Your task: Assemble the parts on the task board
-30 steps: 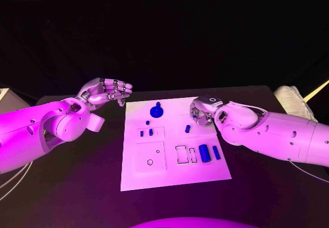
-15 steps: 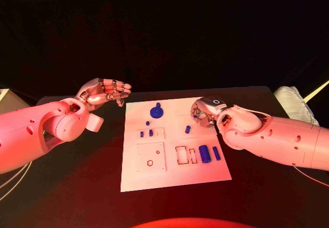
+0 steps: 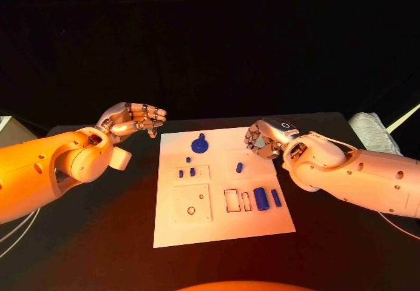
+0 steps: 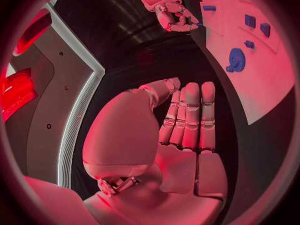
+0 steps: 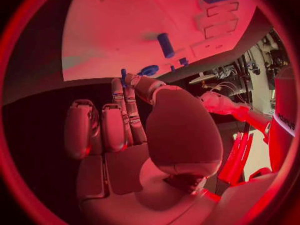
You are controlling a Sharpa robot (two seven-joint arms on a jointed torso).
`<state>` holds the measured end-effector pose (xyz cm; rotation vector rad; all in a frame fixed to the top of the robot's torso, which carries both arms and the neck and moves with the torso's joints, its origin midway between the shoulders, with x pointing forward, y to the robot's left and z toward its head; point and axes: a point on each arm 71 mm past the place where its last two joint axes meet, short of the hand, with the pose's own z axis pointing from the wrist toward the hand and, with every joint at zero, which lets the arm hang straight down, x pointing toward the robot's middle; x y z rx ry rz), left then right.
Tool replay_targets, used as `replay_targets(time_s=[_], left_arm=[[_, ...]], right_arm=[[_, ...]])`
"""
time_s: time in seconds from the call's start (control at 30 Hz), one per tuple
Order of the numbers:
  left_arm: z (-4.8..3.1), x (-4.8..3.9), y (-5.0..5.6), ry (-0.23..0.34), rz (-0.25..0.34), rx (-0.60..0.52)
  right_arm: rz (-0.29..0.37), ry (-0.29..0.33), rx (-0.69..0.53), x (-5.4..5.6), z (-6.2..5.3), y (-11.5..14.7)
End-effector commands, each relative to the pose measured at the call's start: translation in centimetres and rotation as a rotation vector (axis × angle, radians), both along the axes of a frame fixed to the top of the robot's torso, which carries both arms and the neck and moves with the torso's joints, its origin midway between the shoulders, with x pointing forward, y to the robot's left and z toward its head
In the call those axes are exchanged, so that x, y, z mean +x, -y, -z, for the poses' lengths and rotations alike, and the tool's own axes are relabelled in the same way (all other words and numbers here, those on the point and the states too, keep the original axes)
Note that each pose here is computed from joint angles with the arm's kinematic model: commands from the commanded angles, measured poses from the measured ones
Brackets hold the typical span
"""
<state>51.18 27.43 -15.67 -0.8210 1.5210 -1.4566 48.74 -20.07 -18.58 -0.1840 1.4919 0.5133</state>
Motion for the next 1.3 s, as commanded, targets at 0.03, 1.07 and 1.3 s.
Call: replay_targets(time_s=[0.03,1.07,1.3], left_arm=[[-0.10,0.02,0.2,0.003,0.005,-0.012],[-0.14,-0.23,3.2,0.002,0.062,-0.033],[-0.11,-0.23,3.5,-0.002,0.069,-0.034]], right_arm=[[-0.055,0.015,0.090,-0.9,-0.7,-0.7],[-0.316,-0.087,0.122,-7.9,4.0,-10.7],[-0.311,-0.104,0.090,-8.2,4.9,-11.3]])
